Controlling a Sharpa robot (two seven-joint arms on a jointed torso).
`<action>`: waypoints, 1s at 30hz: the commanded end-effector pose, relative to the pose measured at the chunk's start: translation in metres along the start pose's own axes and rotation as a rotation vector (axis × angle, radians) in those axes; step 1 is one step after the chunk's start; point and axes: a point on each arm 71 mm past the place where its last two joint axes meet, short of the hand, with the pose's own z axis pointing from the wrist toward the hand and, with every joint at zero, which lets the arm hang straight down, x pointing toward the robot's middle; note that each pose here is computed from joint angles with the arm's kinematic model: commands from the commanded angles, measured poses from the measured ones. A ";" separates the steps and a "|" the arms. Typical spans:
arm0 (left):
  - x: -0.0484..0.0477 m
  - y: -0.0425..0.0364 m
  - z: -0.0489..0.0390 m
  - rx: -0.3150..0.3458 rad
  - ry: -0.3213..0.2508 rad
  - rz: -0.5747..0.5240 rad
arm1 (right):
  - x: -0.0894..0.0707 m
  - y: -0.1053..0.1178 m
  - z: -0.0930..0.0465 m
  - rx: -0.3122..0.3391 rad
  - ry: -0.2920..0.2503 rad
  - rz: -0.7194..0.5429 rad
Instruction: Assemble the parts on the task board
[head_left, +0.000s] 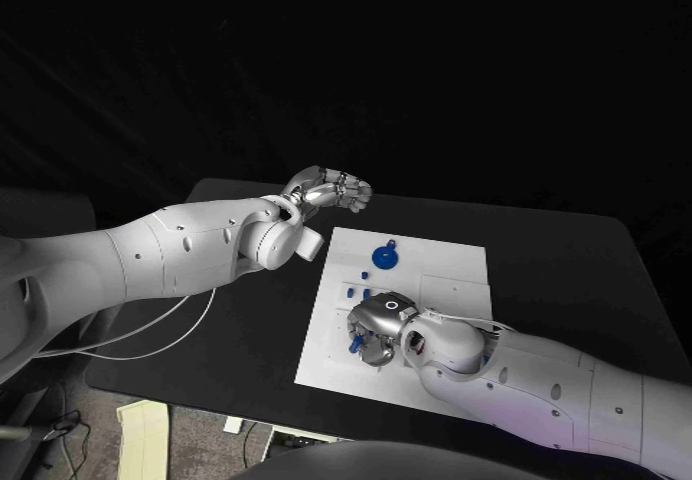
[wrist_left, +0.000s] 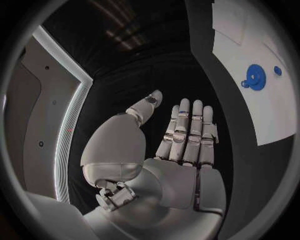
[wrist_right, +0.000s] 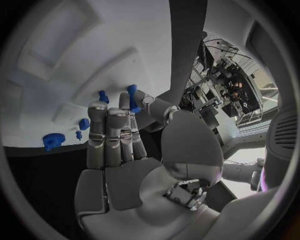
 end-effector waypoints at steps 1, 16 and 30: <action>0.0020 -0.0013 0.0005 0.007 0.013 -0.009 | 0.003 0.001 0.000 -0.003 0.016 -0.013; 0.0029 -0.0014 0.0008 0.007 0.015 -0.010 | 0.009 0.013 0.004 -0.029 0.081 -0.007; 0.0030 -0.0011 0.0014 0.006 0.016 -0.010 | 0.012 0.010 0.004 -0.013 0.077 0.010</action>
